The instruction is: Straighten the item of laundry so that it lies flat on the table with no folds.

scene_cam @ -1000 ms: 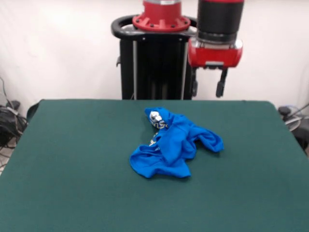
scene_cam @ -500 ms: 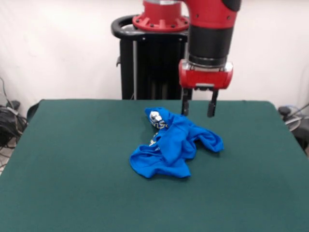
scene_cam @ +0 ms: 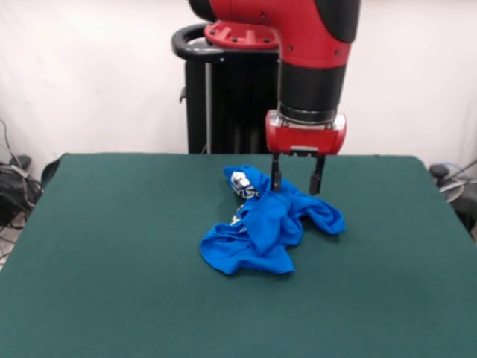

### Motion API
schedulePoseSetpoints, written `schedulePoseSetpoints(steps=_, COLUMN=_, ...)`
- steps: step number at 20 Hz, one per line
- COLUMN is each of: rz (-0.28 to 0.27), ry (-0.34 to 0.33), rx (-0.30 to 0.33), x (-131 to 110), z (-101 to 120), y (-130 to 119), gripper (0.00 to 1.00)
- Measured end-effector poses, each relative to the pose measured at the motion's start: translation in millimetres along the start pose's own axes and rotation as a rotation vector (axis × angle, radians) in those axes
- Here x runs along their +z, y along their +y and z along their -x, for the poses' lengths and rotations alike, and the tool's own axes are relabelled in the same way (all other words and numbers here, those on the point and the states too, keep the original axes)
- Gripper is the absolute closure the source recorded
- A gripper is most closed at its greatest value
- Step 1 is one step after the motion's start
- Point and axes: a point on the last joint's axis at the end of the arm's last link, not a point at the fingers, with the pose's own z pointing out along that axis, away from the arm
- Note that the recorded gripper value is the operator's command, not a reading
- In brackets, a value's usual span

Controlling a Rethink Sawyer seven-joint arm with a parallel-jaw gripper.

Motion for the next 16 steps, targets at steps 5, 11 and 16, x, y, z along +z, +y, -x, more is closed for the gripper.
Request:
schedulePoseSetpoints(steps=5, rz=0.002, ry=0.012, rx=0.002, x=12, z=-5, y=0, gripper=0.0)
schedulePoseSetpoints(steps=11, rz=-0.001, ry=0.001, rx=0.002, x=27, z=-7, y=0, gripper=0.0)
schedulePoseSetpoints(steps=16, rz=-0.008, ry=-0.009, rx=-0.012, x=40, z=-9, y=7, gripper=0.0)
